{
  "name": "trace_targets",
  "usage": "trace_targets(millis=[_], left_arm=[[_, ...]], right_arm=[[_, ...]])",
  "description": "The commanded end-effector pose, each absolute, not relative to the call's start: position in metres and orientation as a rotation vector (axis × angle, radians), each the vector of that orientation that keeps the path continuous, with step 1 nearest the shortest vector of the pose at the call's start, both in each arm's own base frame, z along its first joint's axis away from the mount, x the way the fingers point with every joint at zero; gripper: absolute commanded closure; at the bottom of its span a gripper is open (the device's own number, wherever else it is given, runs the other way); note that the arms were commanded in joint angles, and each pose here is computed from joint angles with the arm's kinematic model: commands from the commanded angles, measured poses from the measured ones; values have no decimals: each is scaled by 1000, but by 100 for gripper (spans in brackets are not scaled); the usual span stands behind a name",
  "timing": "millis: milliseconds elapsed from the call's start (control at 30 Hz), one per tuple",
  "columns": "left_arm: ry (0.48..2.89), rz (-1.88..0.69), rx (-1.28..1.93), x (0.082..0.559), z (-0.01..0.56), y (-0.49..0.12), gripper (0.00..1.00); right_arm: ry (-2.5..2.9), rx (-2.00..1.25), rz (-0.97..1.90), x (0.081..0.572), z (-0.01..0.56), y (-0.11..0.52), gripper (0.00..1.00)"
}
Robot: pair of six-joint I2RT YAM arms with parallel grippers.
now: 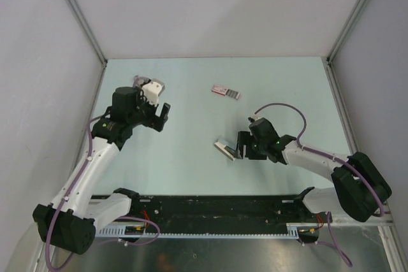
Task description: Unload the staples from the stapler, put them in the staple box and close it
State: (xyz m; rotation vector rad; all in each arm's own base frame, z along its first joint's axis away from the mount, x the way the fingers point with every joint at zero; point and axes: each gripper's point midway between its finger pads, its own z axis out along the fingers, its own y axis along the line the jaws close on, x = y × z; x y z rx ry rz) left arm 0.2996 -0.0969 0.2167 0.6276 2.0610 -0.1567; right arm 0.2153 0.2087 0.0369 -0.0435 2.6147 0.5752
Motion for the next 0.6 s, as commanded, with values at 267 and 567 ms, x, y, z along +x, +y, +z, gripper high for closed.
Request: trace_targets(millis=[267,567], left_arm=[[2040,-123,691,292,216,-96,4],[2040,-105,699,288,213,-93,4]], right_arm=[[2470,-132,720,246,51,231,30],[2566,-178,776,217,29,257,45]])
